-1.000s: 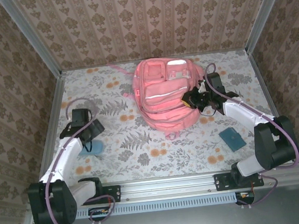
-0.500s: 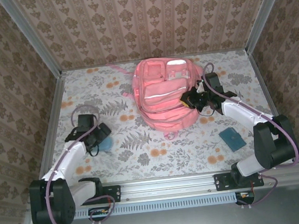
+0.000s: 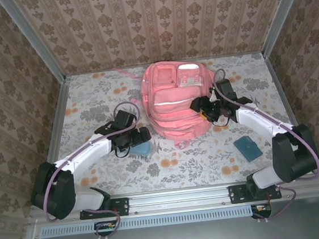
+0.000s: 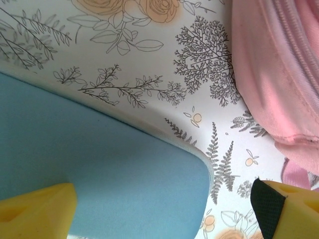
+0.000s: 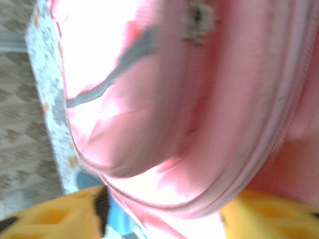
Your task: Pack books, pencil case, and school supplies into a backpack
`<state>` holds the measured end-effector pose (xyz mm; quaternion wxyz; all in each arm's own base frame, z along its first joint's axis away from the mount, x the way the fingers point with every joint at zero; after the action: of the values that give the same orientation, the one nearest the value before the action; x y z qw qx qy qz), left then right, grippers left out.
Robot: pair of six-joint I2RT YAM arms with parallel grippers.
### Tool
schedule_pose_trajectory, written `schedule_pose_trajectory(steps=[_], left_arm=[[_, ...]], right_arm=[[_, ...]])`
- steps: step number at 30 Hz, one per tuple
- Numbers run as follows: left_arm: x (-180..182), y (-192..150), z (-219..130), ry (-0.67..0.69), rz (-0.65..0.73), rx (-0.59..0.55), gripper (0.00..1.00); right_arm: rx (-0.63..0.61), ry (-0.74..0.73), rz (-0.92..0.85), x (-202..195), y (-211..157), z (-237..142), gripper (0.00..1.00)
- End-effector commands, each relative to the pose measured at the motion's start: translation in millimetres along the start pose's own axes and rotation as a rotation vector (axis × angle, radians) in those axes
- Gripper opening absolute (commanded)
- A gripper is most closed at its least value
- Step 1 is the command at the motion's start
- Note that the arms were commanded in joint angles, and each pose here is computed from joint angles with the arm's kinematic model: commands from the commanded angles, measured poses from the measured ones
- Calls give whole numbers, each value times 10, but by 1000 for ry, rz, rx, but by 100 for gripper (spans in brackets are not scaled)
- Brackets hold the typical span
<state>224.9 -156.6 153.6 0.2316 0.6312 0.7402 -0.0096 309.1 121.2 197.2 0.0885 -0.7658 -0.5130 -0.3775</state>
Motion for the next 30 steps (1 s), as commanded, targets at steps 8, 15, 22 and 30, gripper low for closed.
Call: schedule_pose_trajectory(steps=[8, 15, 22, 30], left_arm=[[202, 336, -552, 14, 11, -121, 99], [911, 425, -702, -27, -236, -222, 100], [1241, 524, -870, -60, -367, -277, 100], [1392, 516, -915, -48, -419, -298, 100]], right_arm=[[35, -148, -660, 744, -585, -291, 99], [170, -122, -1080, 1332, -1288, 312, 100], [335, -16, -1318, 1540, -1764, 979, 100], [361, -108, -1453, 1564, -1901, 1590, 100]])
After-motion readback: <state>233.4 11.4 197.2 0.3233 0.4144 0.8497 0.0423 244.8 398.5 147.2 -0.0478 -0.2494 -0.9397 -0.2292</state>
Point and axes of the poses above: each hand's point on the last joint's axis, 136 mm out from that joint toward the fingers, its own z axis out along the fingers, its own x axis along the line the jaws close on, y = z × x, the point moved 8 cm from there along -z, back along the fingers, and after that the axes turned 2 degrees about -z, right-handed, at the moved point
